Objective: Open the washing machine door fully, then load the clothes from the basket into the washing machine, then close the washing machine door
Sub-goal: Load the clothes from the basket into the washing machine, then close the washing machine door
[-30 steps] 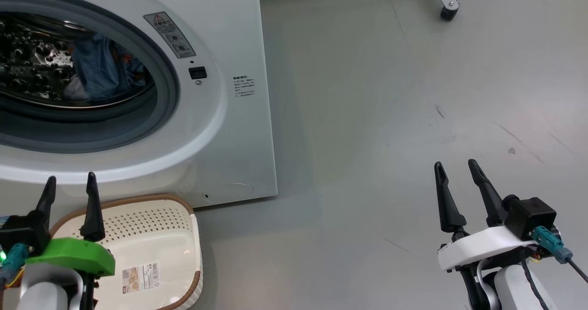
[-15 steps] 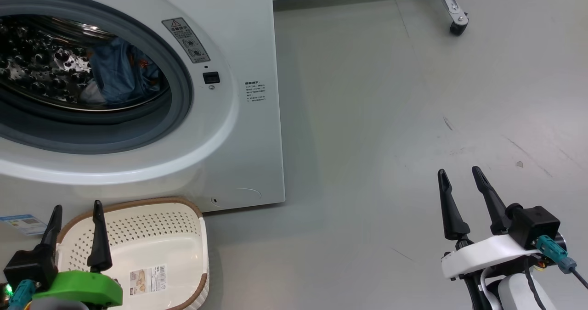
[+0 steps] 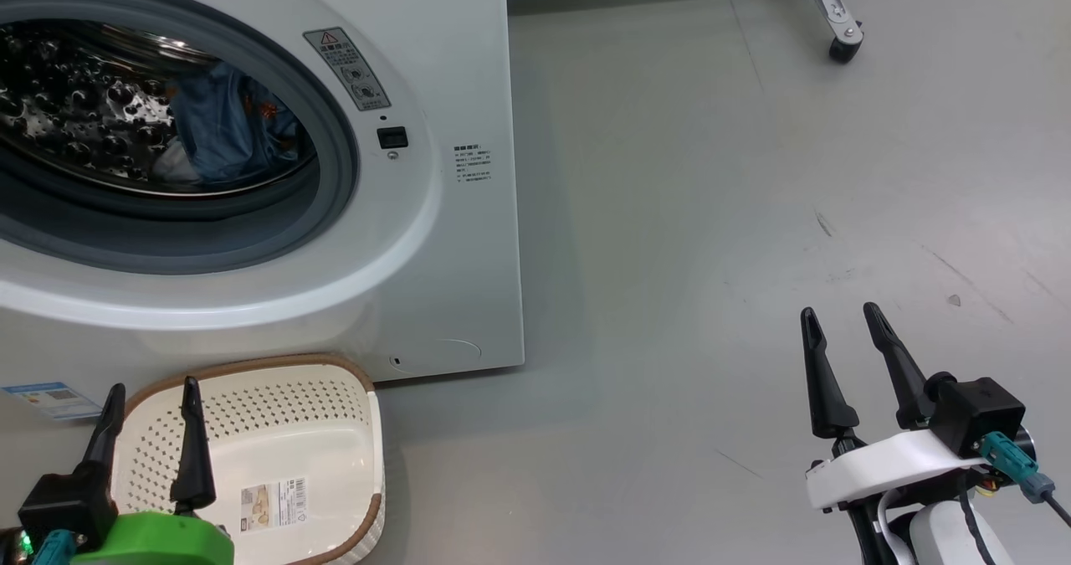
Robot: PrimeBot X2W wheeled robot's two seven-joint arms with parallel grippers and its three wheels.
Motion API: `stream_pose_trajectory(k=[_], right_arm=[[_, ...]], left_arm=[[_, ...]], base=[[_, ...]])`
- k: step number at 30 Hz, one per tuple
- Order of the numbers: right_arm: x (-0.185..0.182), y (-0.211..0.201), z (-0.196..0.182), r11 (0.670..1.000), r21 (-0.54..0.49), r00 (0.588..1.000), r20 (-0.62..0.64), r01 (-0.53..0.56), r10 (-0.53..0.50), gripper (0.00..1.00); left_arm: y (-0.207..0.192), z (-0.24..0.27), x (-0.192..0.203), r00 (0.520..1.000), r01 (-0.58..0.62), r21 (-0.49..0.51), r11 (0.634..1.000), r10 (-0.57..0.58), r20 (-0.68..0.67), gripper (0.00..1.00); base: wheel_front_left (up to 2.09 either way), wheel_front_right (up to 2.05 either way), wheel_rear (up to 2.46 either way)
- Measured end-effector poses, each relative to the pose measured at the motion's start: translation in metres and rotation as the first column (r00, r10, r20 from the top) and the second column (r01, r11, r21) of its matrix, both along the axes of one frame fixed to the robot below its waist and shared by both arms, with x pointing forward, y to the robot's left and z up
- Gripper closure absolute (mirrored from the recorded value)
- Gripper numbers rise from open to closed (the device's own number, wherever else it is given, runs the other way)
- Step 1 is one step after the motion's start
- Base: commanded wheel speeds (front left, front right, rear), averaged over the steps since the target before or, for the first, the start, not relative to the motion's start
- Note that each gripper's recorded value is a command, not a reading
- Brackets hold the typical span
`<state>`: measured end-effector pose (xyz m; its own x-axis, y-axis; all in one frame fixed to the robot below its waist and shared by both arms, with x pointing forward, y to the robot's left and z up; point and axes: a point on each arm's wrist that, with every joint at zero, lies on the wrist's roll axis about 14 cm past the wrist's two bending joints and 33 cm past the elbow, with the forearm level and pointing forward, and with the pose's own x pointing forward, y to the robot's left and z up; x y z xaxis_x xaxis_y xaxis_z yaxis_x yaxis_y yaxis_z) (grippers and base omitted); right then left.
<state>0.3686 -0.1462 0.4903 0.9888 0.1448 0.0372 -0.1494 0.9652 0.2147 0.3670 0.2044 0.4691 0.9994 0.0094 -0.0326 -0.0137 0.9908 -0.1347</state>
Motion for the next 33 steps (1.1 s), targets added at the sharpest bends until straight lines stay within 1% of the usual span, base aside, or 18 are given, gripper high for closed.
stream_pose_trajectory(k=[14,33], right_arm=[[0.000,0.003,-0.004,1.000,0.000,1.000,-0.011,-0.008,0.008,0.00],[-0.001,0.008,0.003,1.000,-0.006,1.000,0.010,-0.024,0.024,0.00]], left_arm=[[0.002,-0.001,-0.006,1.000,-0.010,0.002,1.000,0.010,-0.006,0.00],[0.003,0.000,-0.016,1.000,-0.019,-0.004,1.000,0.019,-0.003,0.00]], base=[[0.00,0.00,0.00],[0.00,0.00,0.00]])
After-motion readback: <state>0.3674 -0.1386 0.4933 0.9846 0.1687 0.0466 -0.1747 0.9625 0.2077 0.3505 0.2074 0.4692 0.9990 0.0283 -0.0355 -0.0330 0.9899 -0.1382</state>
